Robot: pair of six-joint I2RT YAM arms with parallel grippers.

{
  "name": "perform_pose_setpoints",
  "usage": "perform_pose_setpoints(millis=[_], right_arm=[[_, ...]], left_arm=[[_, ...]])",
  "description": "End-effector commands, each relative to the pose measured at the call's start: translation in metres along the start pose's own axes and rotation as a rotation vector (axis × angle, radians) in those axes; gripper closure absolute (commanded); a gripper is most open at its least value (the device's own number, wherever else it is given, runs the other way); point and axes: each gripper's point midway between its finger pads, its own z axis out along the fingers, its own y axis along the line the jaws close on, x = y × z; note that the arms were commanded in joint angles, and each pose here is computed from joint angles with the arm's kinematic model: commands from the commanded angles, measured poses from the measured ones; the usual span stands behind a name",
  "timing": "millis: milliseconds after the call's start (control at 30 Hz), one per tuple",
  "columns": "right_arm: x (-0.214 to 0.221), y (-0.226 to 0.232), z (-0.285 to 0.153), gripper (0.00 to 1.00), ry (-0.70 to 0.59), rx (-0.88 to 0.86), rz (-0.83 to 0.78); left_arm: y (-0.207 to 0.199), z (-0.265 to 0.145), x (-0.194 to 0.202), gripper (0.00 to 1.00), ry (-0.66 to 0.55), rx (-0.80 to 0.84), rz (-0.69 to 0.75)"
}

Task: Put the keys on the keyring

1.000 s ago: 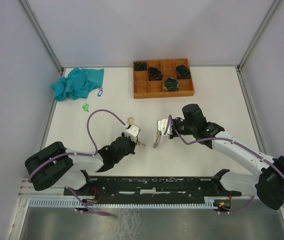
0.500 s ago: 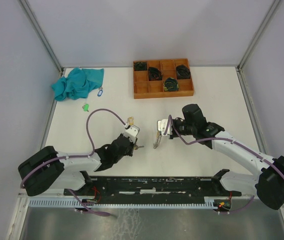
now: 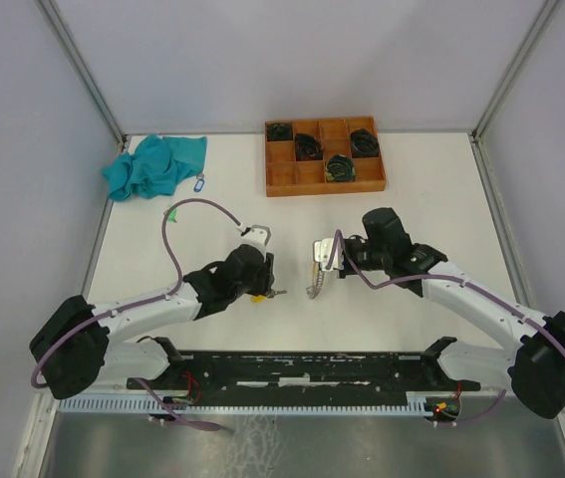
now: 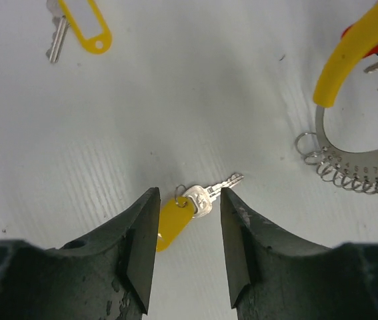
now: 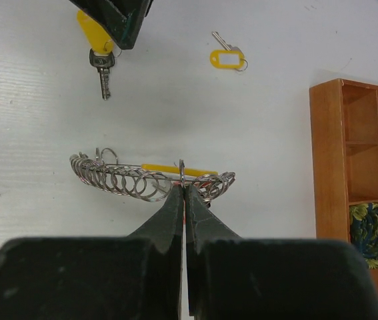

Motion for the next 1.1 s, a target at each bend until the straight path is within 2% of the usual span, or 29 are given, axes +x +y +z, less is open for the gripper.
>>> perform_pose_setpoints(millis=[0, 267, 400, 733, 1067], right_arm=[[-0.023, -0.02, -0.007, 0.99, -0.054, 0.059, -0.055], [-0.021, -0.019, -0.006, 0.99, -0.05, 0.057, -0.052], [-0.021, -0.019, -0.006, 0.99, -0.049, 0.056, -0.052], [-0.02, -0.019, -0.006, 0.99, -0.045, 0.058, -0.051], [-0.02, -0.019, -0.006, 0.99, -0.043, 0.06, -0.052]], left_arm=[[0.01, 0.001, 0.015, 0.52, 0.158, -0.029, -0.14], [0.017, 0.011, 0.011, 0.65, 0.292, 0.005, -0.169], [0.025, 0.015, 0.016, 0.67, 0.377, 0.006, -0.183], [0.015, 0.024, 0.023, 0.66, 0.494, 0.068, -0.164], [0.007, 0.03, 0.026, 0.69, 0.556, 0.117, -0.151]])
